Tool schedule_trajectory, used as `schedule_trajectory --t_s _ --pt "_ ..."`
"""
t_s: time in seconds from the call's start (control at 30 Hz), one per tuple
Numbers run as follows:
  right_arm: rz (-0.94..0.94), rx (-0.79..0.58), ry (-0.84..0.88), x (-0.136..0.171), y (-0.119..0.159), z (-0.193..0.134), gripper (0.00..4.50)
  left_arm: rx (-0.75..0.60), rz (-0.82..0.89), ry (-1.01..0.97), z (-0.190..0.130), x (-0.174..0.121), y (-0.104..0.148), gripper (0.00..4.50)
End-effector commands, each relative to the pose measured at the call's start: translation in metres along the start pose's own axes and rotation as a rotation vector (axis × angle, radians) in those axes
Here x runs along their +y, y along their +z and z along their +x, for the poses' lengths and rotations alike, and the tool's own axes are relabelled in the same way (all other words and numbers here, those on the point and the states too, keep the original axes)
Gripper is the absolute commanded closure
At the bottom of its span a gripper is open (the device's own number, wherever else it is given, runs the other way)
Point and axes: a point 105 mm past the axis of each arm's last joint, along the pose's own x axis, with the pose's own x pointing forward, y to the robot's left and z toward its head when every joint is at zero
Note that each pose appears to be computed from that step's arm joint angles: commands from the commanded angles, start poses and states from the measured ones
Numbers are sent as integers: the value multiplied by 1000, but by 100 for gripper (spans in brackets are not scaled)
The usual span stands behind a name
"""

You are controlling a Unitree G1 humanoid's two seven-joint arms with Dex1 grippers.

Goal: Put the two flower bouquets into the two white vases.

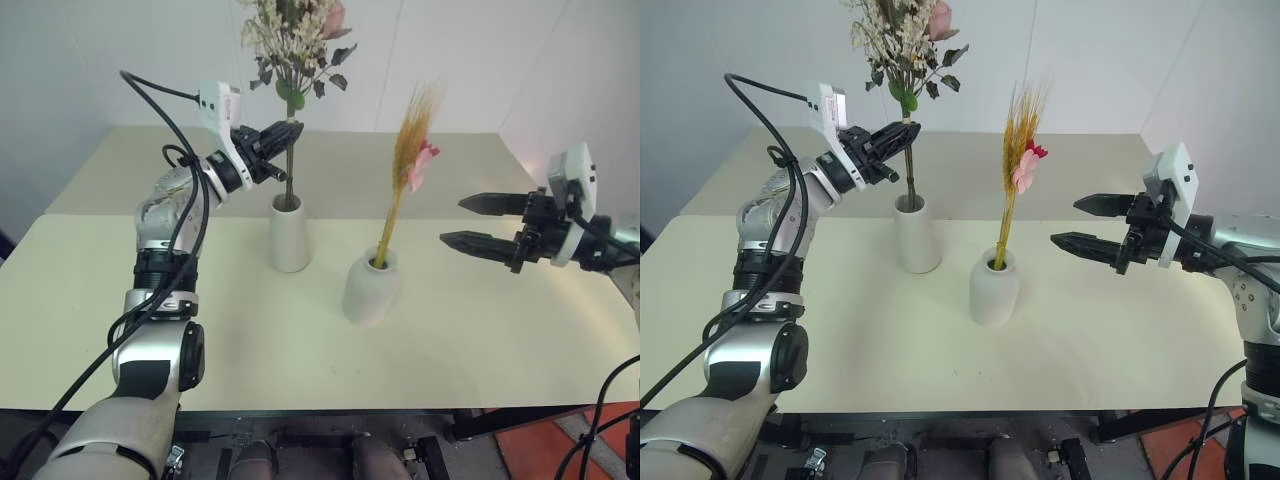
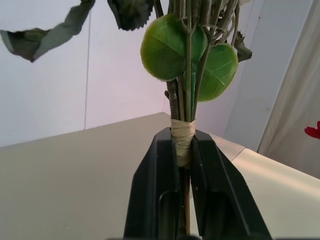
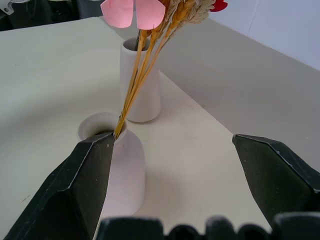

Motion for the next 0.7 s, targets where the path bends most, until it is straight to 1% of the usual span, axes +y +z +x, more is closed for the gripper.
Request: schedule_trajectory --t_s 0.03,0.17,0.3,0.33,0.43,0.5,0.7 --pt "-50 -35 -24 0 17 -9 0 -17 44 -20 -2 -6 6 286" --pt "-48 -35 -27 1 17 -9 0 -1 51 -35 -17 -10 6 148" --pt "-43 -33 -28 2 14 -10 0 47 69 -24 -48 -11 5 12" --pt "-43 -30 -28 2 13 -10 0 60 73 -20 -58 -12 5 6" --pt "-37 -24 -31 3 10 -11 0 110 78 18 -96 -15 6 6" --pt "-30 -24 -31 4 8 -12 0 139 95 30 -115 -20 6 6" --pt "-21 -19 -17 7 4 -10 0 178 123 85 -150 -30 9 6"
